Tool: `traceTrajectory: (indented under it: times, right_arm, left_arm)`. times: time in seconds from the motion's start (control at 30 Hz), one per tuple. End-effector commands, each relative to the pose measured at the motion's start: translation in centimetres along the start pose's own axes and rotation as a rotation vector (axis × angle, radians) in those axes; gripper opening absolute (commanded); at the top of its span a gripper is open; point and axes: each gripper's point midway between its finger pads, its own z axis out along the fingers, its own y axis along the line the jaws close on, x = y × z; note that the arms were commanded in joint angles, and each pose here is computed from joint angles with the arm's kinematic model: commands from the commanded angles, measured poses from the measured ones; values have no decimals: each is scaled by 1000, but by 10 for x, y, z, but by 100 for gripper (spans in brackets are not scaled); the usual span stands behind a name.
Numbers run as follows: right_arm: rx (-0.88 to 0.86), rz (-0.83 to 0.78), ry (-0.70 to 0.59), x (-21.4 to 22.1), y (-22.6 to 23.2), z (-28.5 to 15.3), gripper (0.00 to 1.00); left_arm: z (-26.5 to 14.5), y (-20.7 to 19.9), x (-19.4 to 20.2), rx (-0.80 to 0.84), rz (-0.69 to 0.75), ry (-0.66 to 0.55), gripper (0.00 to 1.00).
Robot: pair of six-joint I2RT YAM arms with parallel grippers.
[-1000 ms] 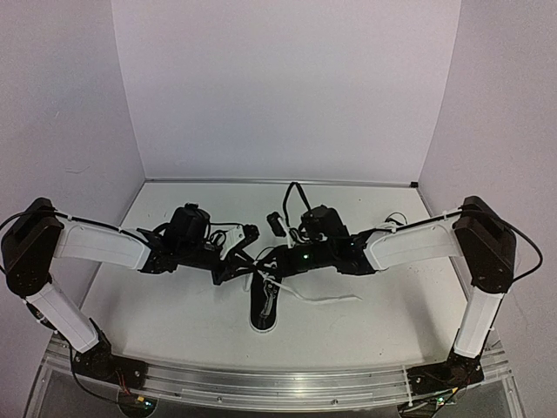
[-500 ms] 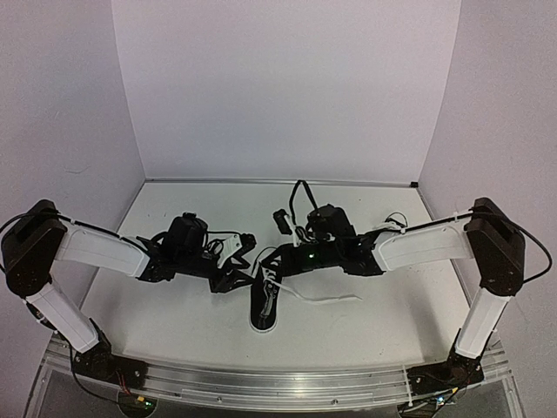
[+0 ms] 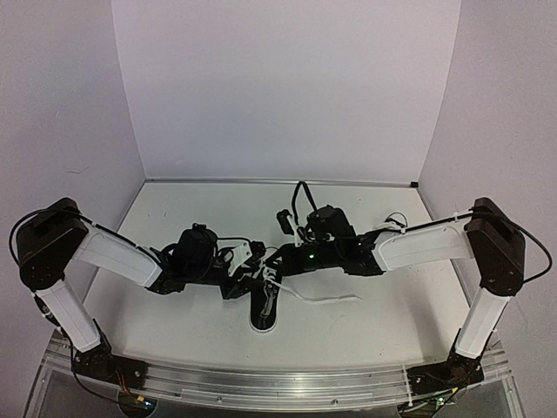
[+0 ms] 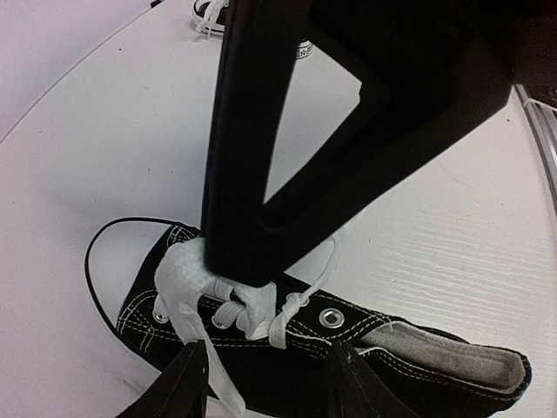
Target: Tie the shoes
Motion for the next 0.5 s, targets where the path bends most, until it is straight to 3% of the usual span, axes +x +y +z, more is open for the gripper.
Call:
traceTrajectory:
  times: [0.0,0.13,0.33,0.47]
  right_arm:
    - [-8,-14,-52,-18,13,-15,0]
    - [-8,-16,-54,-19,14,-16,0]
    - [-10,-16,-55,-20,15,-17,0]
    - [-10,-17,-51,-18,14,-16,0]
  left_arm:
    - [9,8,-26,-25,26,-72,46]
    - [11,9,-23,-30,16,-65,45]
    - [4,13,-26,-64,-6,-75,57]
    - [1,12,-23,-66,-9,-56,59]
